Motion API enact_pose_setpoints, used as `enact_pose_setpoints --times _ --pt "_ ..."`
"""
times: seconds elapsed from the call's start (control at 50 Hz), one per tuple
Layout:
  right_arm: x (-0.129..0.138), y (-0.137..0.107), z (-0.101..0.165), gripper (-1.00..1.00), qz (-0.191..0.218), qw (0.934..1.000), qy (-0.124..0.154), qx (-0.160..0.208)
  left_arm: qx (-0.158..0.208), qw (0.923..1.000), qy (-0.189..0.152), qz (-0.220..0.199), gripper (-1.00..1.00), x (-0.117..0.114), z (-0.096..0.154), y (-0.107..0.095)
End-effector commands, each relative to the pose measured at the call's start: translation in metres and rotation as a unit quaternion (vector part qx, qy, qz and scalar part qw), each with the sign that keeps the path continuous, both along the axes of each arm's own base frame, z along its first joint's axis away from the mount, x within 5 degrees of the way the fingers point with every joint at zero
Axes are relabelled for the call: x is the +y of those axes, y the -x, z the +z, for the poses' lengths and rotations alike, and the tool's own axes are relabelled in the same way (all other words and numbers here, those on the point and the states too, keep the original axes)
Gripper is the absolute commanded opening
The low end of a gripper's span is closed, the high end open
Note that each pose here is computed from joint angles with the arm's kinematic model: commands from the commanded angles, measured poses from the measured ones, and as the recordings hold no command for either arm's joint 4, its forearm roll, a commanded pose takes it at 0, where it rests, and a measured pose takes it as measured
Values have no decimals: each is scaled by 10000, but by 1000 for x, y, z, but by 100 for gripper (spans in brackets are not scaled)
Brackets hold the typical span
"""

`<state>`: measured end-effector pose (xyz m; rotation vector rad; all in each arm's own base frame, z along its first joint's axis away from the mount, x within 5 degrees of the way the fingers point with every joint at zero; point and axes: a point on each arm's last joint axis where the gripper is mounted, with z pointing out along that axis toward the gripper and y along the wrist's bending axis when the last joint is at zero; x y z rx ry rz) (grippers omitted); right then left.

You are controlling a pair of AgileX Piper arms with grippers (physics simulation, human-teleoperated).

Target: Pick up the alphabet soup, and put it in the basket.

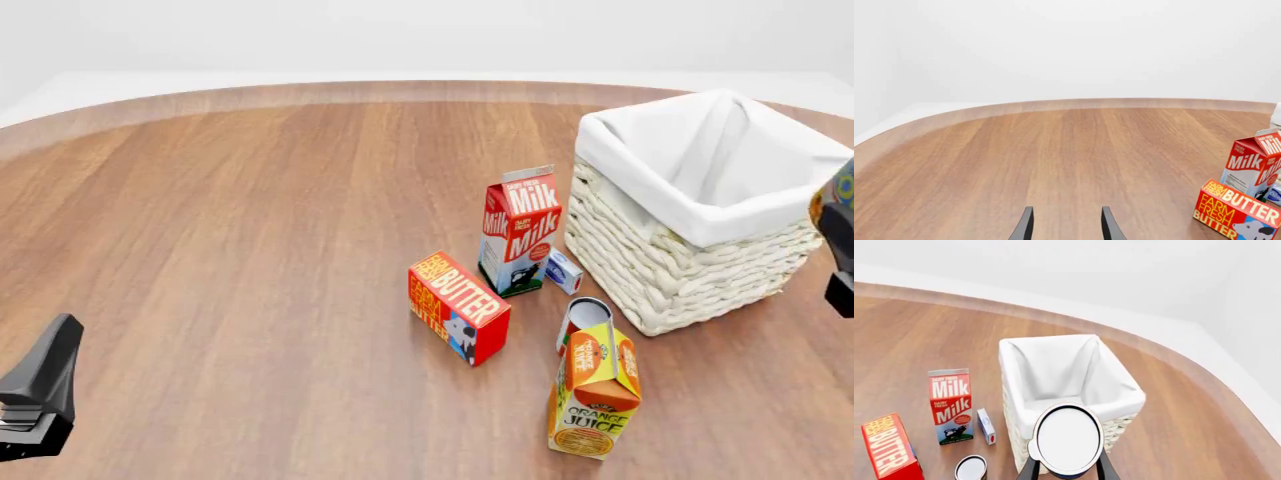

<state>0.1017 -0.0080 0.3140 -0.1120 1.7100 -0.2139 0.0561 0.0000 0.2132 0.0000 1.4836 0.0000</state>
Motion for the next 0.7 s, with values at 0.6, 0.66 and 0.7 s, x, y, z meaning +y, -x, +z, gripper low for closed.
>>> enact_pose_setpoints --times 0.6,0.66,0.7 --pt "-4 -19 68 -100 -95 9993 19 -352 0 10000 0 0 100 0 0 0" --pt "-3 -24 71 -100 -48 9994 27 -336 0 10000 0 0 100 0 0 0" --pt "-3 -26 72 -100 -41 9994 38 -336 0 10000 0 0 100 0 0 0"
